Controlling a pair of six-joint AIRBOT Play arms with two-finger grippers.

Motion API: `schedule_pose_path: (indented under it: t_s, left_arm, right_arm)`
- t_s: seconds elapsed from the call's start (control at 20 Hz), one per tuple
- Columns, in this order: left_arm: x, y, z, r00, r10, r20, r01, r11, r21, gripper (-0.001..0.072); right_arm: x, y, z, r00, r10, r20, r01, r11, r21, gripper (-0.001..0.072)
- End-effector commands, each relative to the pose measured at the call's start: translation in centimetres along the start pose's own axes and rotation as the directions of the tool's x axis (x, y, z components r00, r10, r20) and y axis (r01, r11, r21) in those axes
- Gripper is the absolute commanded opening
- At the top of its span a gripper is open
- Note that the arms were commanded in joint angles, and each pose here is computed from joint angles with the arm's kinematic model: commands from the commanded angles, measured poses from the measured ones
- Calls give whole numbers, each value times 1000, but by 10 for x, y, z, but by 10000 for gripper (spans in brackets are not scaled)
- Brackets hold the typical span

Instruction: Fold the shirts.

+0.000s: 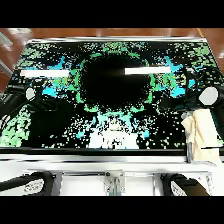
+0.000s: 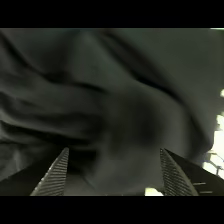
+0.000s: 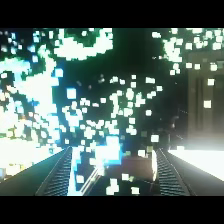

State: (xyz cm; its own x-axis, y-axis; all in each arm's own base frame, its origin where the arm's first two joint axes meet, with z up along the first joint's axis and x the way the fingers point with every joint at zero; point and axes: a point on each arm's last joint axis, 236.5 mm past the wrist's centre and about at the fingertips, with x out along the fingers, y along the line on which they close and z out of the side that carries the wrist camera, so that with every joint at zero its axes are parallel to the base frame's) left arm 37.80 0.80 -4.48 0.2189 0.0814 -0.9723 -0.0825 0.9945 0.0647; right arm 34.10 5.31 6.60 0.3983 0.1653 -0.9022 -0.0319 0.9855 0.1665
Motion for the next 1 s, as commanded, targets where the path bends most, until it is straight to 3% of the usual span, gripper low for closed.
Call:
schedule_pose_path:
  t_s: [0.0, 0.15, 0.2, 0.25, 0.3, 0.45, 0.6, 0.75, 0.95]
  left_arm:
    - [43, -5, 3, 992, -114, -61, 109, 991, -81, 720]
    - [62, -25, -4, 976, -192, -104, 181, 978, -106, 717]
    - [66, -26, -10, 972, -194, -132, 180, 978, -108, 668]
    - [66, -26, -15, 969, -195, -155, 179, 978, -111, 332]
    - [61, -26, -19, 965, -198, -174, 181, 978, -105, 63]
    - [19, -43, -4, 953, -264, -150, 267, 964, 2, 46]
    - [-77, -92, 34, 913, -398, 87, 389, 916, 103, 46]
    - [-177, -169, 16, 777, -601, 187, 549, 792, 267, 46]
    - [-220, -267, -47, 682, -727, 84, 644, 651, 401, 46]
  right_arm:
    - [0, 1, 2, 1000, 1, 6, -1, 1000, 15, 635]
    - [0, 1, 2, 1000, 2, 9, -2, 1000, 27, 635]
    - [0, 1, 2, 1000, 2, 8, -2, 999, 33, 635]
    - [0, 1, 2, 1000, 2, 7, -2, 999, 34, 635]
    - [0, 1, 2, 1000, 2, 7, -2, 999, 33, 635]
    - [0, 1, 2, 1000, 1, 7, -1, 999, 33, 635]
    - [0, -1, 4, 1000, -6, 15, 6, 1000, 14, 635]
    - [-1, -15, 5, 998, -66, 20, 67, 997, -41, 635]
    - [-2, -21, -1, 996, -90, -6, 90, 995, -49, 635]
